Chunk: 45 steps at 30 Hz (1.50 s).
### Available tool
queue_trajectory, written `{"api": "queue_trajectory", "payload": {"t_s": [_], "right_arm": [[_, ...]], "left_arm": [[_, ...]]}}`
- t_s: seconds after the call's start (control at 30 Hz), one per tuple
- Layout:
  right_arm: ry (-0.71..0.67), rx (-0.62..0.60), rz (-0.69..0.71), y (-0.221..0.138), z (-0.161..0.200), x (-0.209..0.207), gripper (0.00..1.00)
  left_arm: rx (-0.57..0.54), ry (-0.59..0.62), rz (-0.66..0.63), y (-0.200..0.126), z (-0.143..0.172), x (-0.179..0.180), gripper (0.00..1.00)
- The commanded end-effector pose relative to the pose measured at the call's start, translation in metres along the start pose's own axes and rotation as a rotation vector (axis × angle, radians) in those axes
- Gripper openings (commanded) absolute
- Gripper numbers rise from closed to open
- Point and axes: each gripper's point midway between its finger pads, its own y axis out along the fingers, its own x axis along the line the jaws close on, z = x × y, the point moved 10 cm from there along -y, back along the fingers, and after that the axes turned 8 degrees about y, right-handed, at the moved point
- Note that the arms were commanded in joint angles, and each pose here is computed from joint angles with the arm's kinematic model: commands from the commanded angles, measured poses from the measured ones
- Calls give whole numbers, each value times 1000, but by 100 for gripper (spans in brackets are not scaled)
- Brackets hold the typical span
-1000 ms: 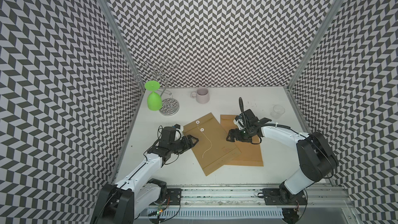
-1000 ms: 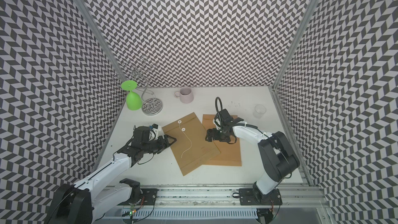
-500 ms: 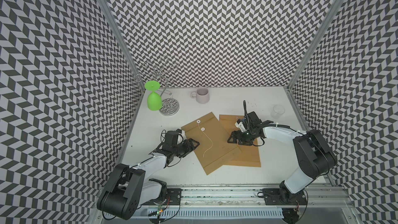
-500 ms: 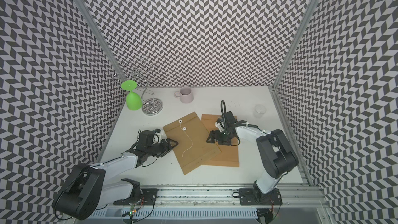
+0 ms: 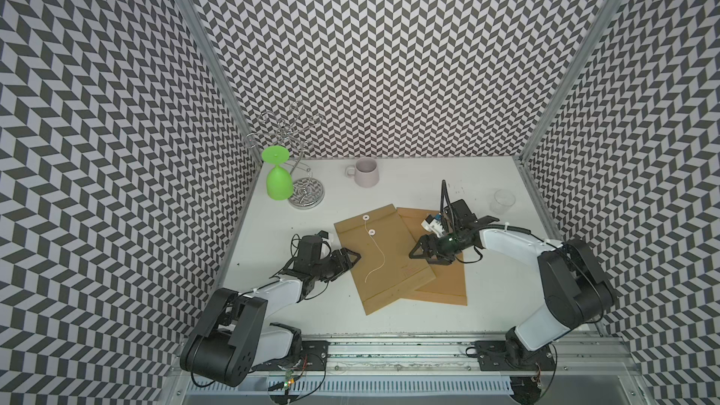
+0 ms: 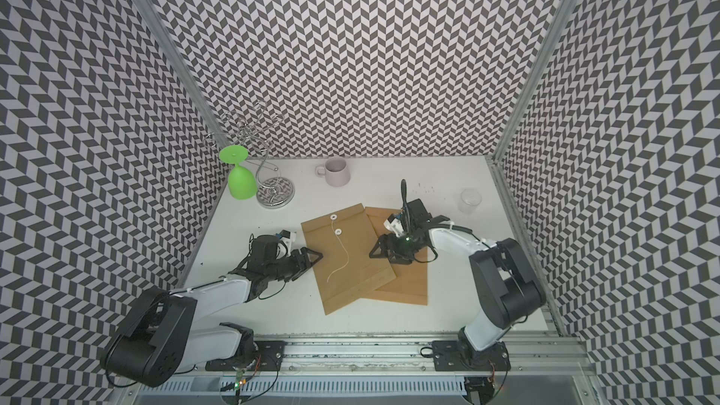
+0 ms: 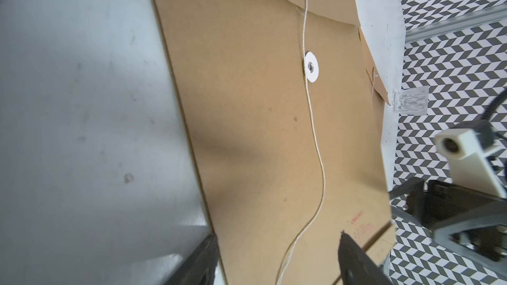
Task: Close the mouth of the file bag
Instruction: Pick up the file bag from the center of the board.
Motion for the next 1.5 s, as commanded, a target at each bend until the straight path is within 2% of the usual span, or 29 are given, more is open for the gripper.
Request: {"api": "queue_trajectory", "payload": {"t_s": [0.0,0.1,0.2,0.33,0.47,0.57,0.77,0.9,1.0,1.27,1.4,1.47], "right_arm": [[-80,-24,-109,-15,-4,28,73],[-31,-19,-14,0,-3,4,60],[11,-20,5,11,1,-11,44],[7,-48,23,11,0,-13,27],[-49,-82,34,7,-3,-9,1],[-166,-158,-30,-8,-4,12,0],[-484,-450,-180,-68,-3,82,0],[-640,-666,-277,-111,1,120,0],[-740,-762,-329,-139,6,145,0],[-955,-769,-513,-178,28,193,0],[-1002,-740,-587,-191,42,206,0],[-1024,-718,-622,-195,49,210,0]], "left_arm": [[61,-35,-62,0,14,12,71],[56,-33,-56,-1,12,10,71],[51,-29,-51,-2,11,8,71],[42,-28,-45,-4,11,7,71],[31,-23,-20,-8,3,1,71],[-34,-8,62,-28,-22,-12,72],[-304,72,235,-107,-87,-50,82],[-389,153,350,-132,-115,-81,85],[-454,223,382,-151,-133,-97,85],[-593,457,634,-178,-165,-143,88],[-569,625,715,-184,-173,-181,90],[-550,694,711,-179,-177,-197,90]]}}
